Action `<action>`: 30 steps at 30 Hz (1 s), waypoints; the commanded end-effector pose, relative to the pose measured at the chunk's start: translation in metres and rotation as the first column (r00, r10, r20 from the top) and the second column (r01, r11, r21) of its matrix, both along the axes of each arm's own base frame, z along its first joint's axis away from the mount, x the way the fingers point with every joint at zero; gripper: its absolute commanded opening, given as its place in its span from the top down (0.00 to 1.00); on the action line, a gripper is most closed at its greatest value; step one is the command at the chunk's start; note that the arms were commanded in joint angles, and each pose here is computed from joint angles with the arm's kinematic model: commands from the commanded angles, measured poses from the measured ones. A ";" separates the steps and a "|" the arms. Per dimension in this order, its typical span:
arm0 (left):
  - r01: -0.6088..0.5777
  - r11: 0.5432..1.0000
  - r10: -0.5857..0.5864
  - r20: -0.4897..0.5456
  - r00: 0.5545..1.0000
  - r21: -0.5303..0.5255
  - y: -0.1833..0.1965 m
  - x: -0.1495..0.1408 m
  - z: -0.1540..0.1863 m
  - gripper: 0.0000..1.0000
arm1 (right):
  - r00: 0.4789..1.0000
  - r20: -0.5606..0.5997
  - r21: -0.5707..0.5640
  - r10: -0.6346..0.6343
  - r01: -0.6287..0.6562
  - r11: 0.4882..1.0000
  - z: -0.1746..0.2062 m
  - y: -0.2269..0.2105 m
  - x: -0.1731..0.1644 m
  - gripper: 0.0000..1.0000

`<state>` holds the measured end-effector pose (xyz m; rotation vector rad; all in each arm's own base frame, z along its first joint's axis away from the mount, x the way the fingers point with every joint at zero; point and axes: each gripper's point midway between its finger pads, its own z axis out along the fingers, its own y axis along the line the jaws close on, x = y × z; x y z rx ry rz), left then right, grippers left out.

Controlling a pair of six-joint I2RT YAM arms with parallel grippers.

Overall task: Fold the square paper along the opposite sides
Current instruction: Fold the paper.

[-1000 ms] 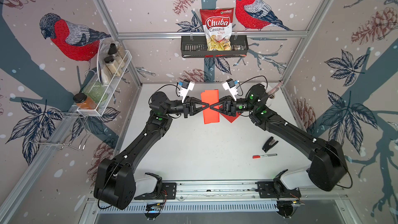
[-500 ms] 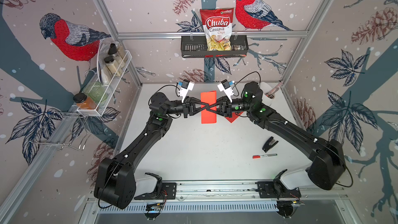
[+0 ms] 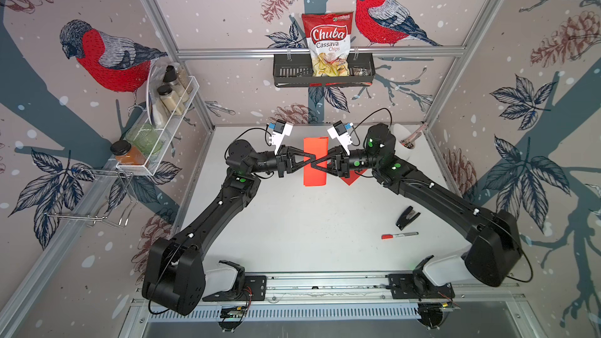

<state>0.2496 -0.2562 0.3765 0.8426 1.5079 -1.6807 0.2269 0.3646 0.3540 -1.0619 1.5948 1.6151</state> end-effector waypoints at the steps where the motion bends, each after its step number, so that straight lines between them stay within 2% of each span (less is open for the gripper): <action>1: 0.020 1.000 -0.019 0.060 0.998 -0.008 0.001 -0.007 0.006 1.00 | 1.000 0.009 0.046 -0.024 0.023 0.999 0.013 -0.008 0.004 0.64; 5: 0.021 1.000 -0.020 0.074 0.997 -0.015 0.002 -0.008 0.009 1.00 | 0.999 -0.003 0.129 -0.035 0.035 0.991 0.027 -0.024 0.002 0.55; 9: 0.032 0.999 -0.030 0.079 0.996 -0.033 0.002 -0.010 0.015 1.00 | 1.000 0.006 0.167 -0.030 0.028 0.986 0.033 -0.028 -0.004 0.42; 13: 0.039 0.998 -0.035 0.076 0.996 -0.048 0.002 -0.010 0.017 1.00 | 1.000 0.015 0.173 0.004 -0.007 0.985 0.032 -0.020 -0.014 0.38; 20: 0.038 0.998 -0.035 0.071 0.997 -0.048 0.002 -0.010 0.017 1.00 | 1.000 0.012 0.172 0.016 -0.018 0.985 0.030 -0.020 -0.018 0.51; 27: 0.041 0.998 -0.038 0.074 0.997 -0.044 0.002 -0.011 0.016 1.00 | 1.000 0.010 0.173 0.006 -0.008 0.985 0.030 -0.024 -0.015 0.85; 30: 0.039 0.998 -0.036 0.073 0.997 -0.039 0.002 -0.010 0.014 1.00 | 1.000 0.008 0.172 0.006 -0.007 0.985 0.029 -0.024 -0.015 0.95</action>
